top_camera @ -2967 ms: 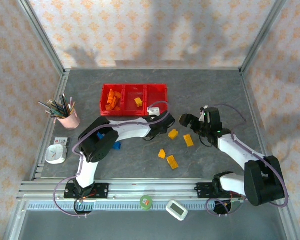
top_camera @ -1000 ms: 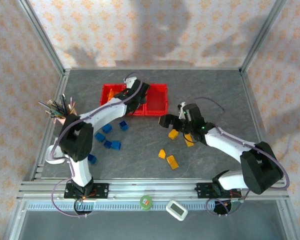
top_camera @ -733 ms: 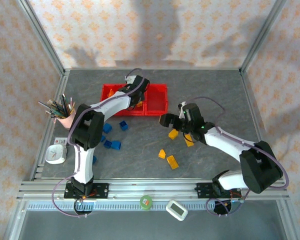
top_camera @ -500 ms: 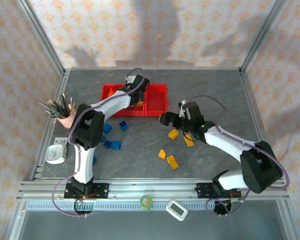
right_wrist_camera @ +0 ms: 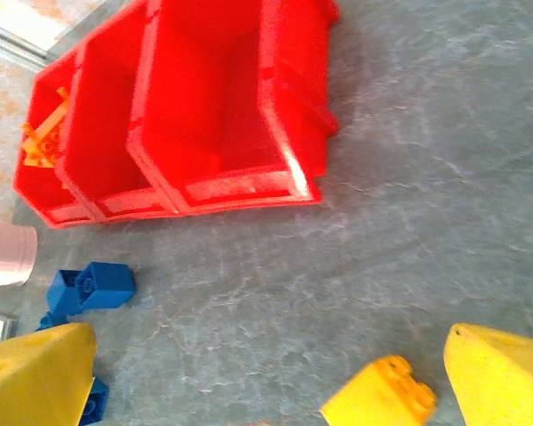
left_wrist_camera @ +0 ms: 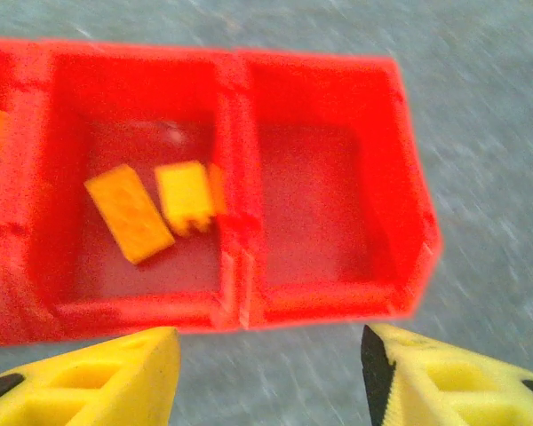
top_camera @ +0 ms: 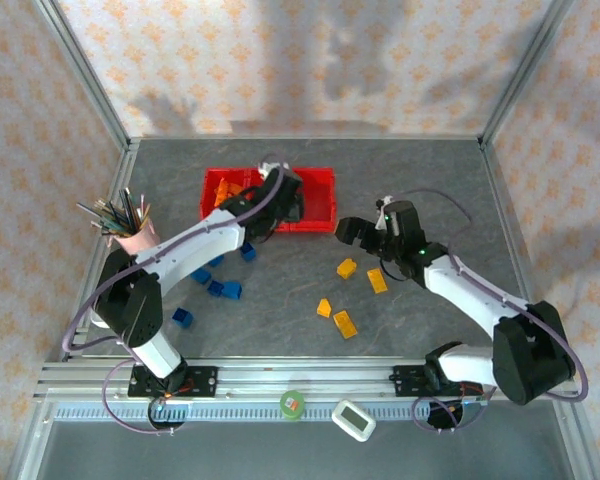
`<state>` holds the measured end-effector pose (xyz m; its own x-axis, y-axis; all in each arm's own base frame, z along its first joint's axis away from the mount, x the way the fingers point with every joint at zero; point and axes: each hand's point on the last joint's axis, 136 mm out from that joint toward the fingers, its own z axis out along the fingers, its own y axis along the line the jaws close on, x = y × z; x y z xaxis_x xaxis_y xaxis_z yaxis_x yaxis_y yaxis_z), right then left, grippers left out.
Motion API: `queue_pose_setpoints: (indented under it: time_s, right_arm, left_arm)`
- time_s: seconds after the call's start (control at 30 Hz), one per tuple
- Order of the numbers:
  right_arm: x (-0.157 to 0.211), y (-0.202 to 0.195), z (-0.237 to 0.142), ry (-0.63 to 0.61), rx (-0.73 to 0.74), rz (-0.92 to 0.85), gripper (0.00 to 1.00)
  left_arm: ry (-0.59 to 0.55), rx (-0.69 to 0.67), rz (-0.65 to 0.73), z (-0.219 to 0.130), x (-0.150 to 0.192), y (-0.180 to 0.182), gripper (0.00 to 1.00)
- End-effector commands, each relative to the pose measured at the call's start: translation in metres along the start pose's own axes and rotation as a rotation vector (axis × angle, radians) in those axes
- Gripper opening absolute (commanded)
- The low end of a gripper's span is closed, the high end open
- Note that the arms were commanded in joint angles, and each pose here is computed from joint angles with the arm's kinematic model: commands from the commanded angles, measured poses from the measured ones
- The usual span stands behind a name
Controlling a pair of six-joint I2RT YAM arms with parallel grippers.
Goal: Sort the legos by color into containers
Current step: Pick up the lego from the center of the table.
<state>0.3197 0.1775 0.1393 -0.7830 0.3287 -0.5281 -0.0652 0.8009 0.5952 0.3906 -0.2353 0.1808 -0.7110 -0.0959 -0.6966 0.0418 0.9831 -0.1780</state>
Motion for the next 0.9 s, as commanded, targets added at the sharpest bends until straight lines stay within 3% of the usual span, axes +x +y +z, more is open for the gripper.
queue_pose_setpoints:
  time_s: [0.0, 0.33, 0.67, 0.87]
  right_arm:
    - [0.018, -0.029, -0.007, 0.030, 0.078, 0.021, 1.00]
    - [0.038, -0.077, -0.027, 0.014, 0.162, 0.105, 1.00]
    - [0.042, -0.099, -0.031, 0.006, 0.229, 0.130, 1.00]
    - [0.039, -0.102, -0.031, -0.003, 0.245, 0.133, 1.00]
  left_arm:
    - [0.055, 0.094, 0.048, -0.005, 0.036, -0.027, 0.62]
    - [0.104, 0.250, 0.175, -0.006, 0.106, -0.091, 0.71]
    - [0.138, 0.231, 0.277, 0.028, 0.130, -0.127, 0.75]
    - [0.176, 0.167, 0.316, 0.057, 0.146, -0.126, 0.75]
